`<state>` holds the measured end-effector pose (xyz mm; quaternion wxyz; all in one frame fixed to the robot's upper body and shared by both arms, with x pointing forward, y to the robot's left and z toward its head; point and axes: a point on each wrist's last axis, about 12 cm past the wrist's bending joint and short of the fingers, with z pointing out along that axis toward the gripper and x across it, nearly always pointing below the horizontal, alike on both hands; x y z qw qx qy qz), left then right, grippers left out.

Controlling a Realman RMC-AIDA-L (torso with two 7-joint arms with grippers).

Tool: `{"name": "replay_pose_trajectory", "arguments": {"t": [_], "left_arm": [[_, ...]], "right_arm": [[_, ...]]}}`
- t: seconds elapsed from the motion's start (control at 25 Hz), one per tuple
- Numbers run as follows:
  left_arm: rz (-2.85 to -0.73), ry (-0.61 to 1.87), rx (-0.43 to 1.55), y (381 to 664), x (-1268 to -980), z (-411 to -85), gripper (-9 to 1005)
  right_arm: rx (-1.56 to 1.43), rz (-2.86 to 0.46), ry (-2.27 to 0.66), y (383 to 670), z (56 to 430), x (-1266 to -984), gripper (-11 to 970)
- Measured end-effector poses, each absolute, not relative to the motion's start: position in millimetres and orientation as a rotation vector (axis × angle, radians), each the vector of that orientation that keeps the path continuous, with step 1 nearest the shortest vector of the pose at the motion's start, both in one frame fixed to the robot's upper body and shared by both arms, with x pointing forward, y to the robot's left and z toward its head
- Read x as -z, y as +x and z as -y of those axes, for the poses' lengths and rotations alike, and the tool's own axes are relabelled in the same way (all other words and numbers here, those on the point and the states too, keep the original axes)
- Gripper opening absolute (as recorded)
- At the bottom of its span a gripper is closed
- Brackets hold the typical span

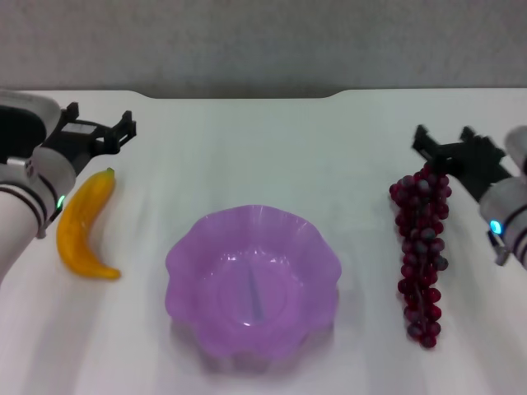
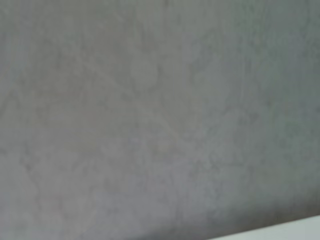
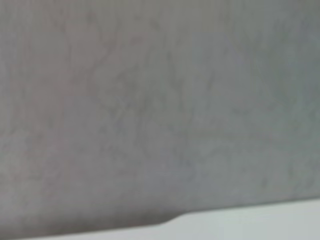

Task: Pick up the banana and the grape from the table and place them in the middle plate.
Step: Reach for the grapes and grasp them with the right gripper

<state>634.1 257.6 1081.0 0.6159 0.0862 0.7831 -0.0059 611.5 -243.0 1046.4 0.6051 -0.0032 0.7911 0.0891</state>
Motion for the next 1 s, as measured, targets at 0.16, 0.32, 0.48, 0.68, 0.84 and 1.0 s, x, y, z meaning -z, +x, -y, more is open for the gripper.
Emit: {"name": "replay_pose_trajectory", "arguments": {"t": [0.16,0.32,0.48,0.68,0.84,1.0], "left_arm": [[-1.82,0.191,-0.004,629,-1075,-265,892],[-1.825,0.2,-0.017,628,-1074,-266,892],[-1.822,0.202,-0.015,629,-1075,-265,892],[-1.821,0.205,-0.014,630,-1076,-264,892],[-1.821,0.208,-0.014,629,-1076,-264,891],[-1.821,0.208,-0.014,629,-1075,-264,891]], "right_arm": [[-0.244,-1.92,-0.038,617,228,-1056,814],[-0.216,-1.929,-0.031,613,239,-1068,814],[-0.185,-1.977,-0.009,617,258,-1075,813],[-0.153,-2.056,-0.043,621,271,-1077,808],[-0.188,-2.107,-0.076,618,266,-1077,790],[-0.217,-2.126,-0.084,612,264,-1079,784]]}}
